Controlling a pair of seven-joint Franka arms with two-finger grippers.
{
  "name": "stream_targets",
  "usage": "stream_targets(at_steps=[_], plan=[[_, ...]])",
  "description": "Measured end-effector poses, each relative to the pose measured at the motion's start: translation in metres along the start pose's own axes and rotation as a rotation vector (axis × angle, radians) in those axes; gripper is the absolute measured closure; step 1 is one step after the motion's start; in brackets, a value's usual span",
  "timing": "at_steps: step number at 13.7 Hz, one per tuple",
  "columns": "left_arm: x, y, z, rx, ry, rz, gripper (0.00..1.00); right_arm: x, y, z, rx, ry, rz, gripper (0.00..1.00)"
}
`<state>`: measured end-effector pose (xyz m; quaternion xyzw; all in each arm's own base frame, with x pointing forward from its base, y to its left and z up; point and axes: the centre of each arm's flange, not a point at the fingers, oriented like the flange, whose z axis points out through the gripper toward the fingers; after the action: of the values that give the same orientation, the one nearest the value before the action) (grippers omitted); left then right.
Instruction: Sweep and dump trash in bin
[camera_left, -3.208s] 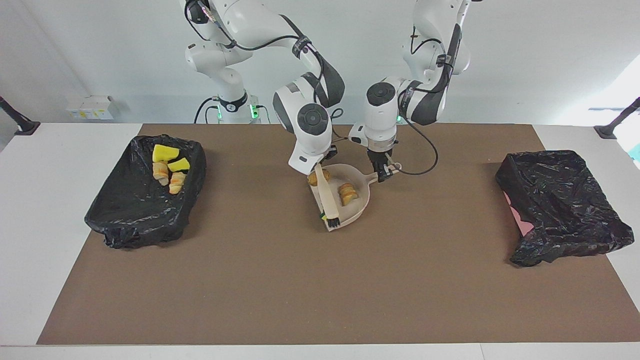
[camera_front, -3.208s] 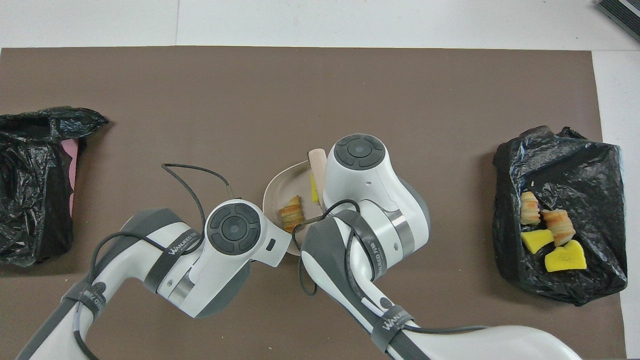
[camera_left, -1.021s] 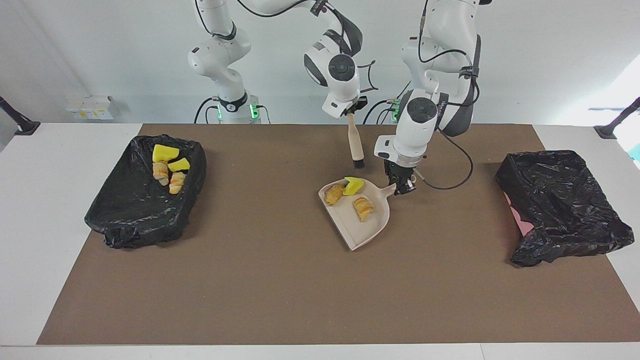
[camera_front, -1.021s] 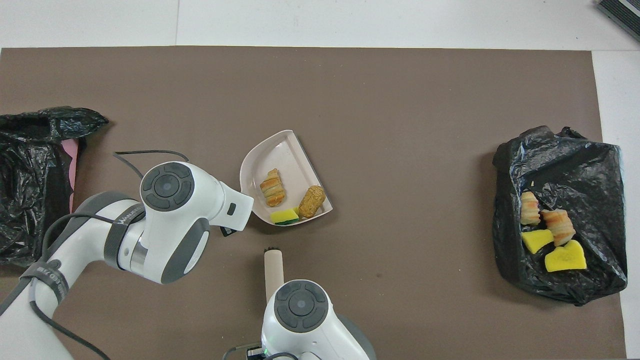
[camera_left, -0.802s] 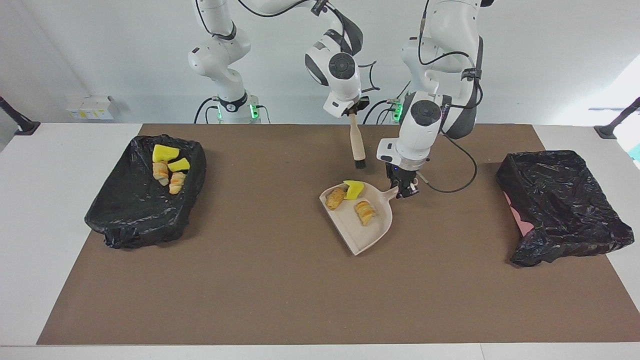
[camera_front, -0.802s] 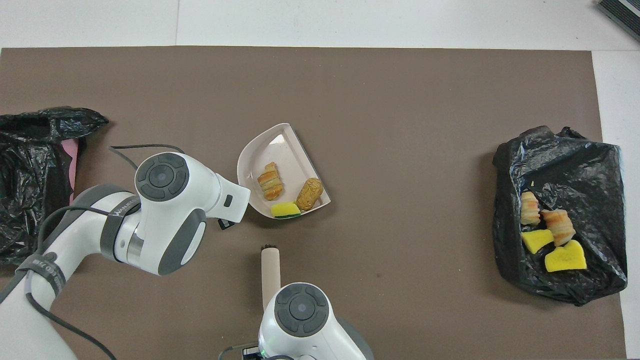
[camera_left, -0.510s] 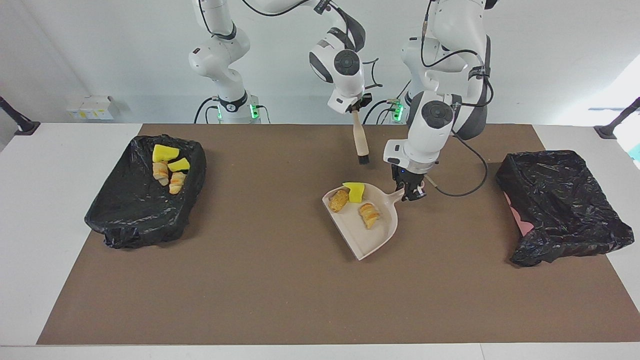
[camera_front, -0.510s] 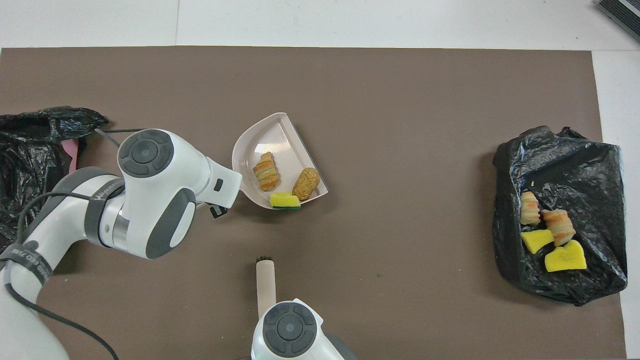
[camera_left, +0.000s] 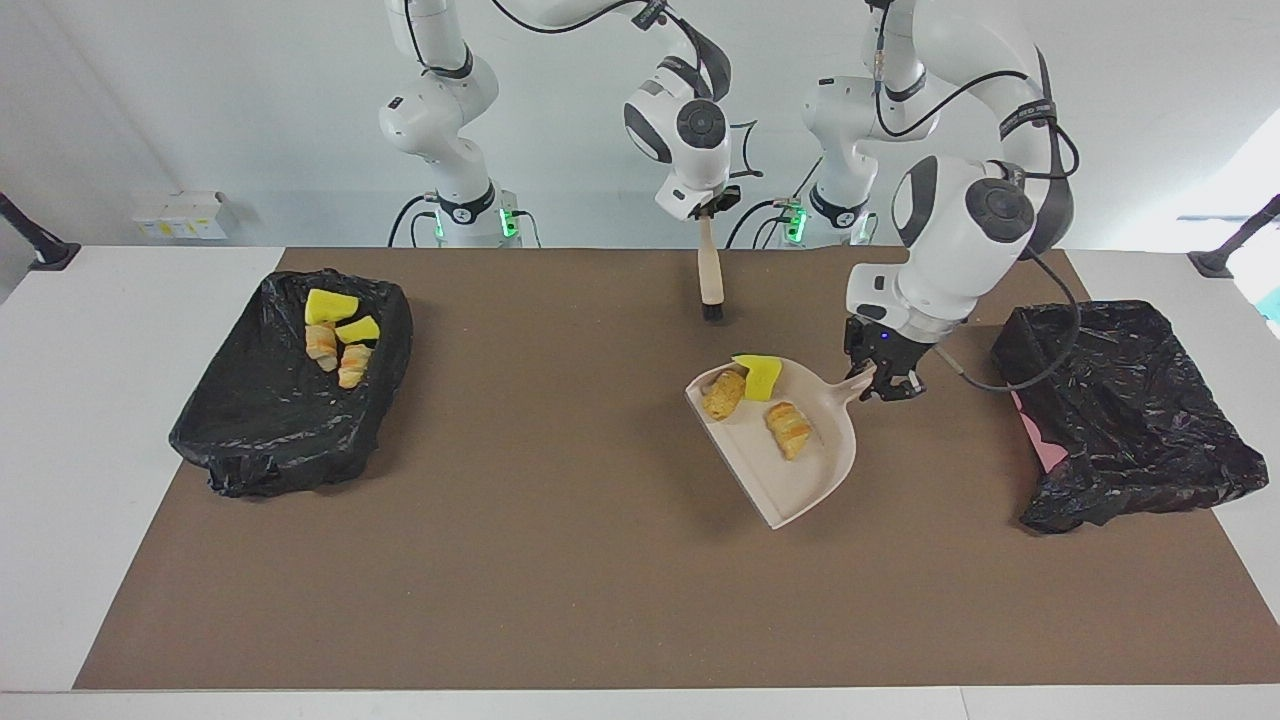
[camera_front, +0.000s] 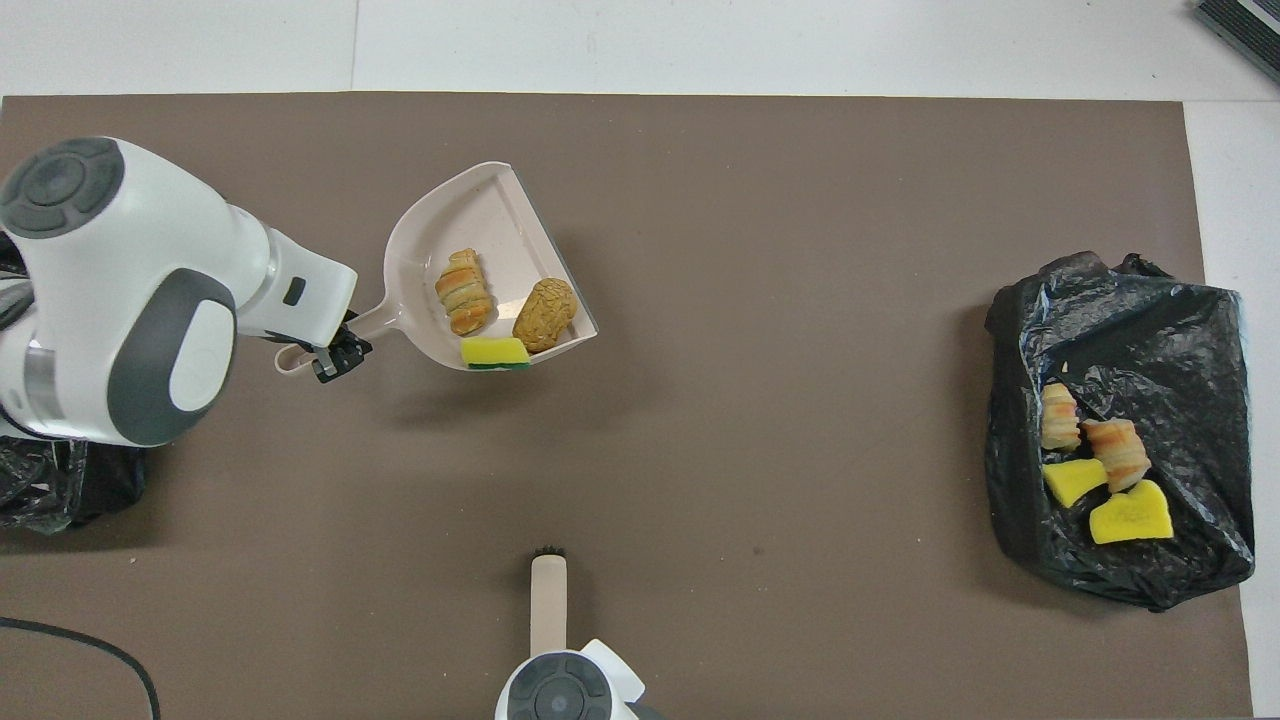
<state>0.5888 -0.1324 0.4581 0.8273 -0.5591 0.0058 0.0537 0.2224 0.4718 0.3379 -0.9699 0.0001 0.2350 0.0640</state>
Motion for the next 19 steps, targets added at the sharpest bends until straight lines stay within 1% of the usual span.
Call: stream_targets(at_steps=[2,4,6,7,9,11,15,16,17,19], plan=[[-0.027,-0.018,-0.02,-0.01,0.009,0.012,0.68,-0.002,0.002,0.007,-0.007,0.001,0.003,0.74],[-0.061,-0.037,-0.038,-0.02,0.014,0.047,0.68,-0.002,0.006,0.013,-0.024,0.0,0.002,0.74],[-0.11,-0.058,-0.05,-0.025,0.02,0.085,0.68,-0.006,0.008,0.022,-0.067,0.021,0.001,0.74],[-0.135,-0.068,-0.053,-0.023,0.025,0.097,0.68,-0.007,0.009,0.024,-0.092,0.047,0.011,0.74],[-0.175,-0.08,-0.056,-0.018,0.031,0.11,0.68,-0.006,0.009,0.025,-0.116,0.079,0.038,0.74],[-0.215,-0.091,-0.06,-0.009,0.038,0.12,0.68,-0.004,0.011,0.025,-0.121,0.084,0.049,0.74],[-0.318,-0.105,-0.078,0.033,0.049,0.128,0.68,0.007,0.018,0.02,-0.115,0.082,0.026,0.74],[-0.337,-0.106,-0.083,0.046,0.041,0.147,0.68,0.009,0.019,0.019,-0.113,0.081,0.021,0.74],[-0.355,-0.107,-0.089,0.059,0.018,0.172,0.68,0.012,0.021,0.018,-0.112,0.08,0.014,0.74],[-0.377,-0.114,-0.101,0.08,-0.057,0.219,0.68,0.015,0.023,0.017,-0.111,0.078,-0.016,0.74]])
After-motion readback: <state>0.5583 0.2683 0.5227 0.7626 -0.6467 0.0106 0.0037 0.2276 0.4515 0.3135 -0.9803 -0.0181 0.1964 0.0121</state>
